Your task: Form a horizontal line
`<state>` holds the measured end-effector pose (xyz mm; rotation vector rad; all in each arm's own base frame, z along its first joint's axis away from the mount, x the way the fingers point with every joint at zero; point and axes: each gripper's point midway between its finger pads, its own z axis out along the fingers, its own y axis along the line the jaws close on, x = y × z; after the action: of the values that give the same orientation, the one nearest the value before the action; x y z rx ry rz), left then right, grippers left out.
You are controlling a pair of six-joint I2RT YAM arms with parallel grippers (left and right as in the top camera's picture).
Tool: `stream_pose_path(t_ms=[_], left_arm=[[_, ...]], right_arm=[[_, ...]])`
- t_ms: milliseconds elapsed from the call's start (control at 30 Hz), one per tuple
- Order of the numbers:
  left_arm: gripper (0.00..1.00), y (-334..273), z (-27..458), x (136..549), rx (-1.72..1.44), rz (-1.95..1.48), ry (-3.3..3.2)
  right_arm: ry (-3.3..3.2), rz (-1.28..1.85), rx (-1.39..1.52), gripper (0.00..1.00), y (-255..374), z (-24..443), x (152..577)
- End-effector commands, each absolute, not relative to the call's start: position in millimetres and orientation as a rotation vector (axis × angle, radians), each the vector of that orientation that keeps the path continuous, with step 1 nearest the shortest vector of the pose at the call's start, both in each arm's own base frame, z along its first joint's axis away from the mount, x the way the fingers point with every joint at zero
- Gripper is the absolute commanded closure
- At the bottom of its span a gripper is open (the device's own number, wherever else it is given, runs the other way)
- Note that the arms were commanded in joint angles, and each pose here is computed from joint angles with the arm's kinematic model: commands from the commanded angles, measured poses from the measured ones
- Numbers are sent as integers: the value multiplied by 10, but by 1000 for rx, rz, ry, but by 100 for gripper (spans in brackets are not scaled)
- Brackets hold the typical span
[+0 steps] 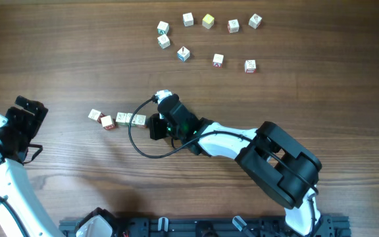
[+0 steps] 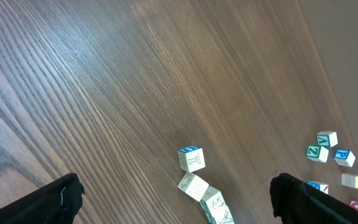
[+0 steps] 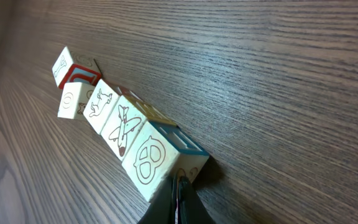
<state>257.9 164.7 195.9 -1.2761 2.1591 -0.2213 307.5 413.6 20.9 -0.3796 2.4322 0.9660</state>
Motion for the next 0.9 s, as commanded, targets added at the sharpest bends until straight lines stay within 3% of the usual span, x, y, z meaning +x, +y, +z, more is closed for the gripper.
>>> stream_pose_path(t_ms=[0,233,867], left_arm=[[0,1648,2011,2600,-1276,-240,2142],[0,1648,2010,2599,-1276,-240,2143],[0,1648,2010,2599,-1276,-240,2143]], right_arm=[[2459,901,-373,96,4056,68,3096],[2499,855,-279,96,3944,-9,3159],[2441,1017,-388,96,4164,44,3078]])
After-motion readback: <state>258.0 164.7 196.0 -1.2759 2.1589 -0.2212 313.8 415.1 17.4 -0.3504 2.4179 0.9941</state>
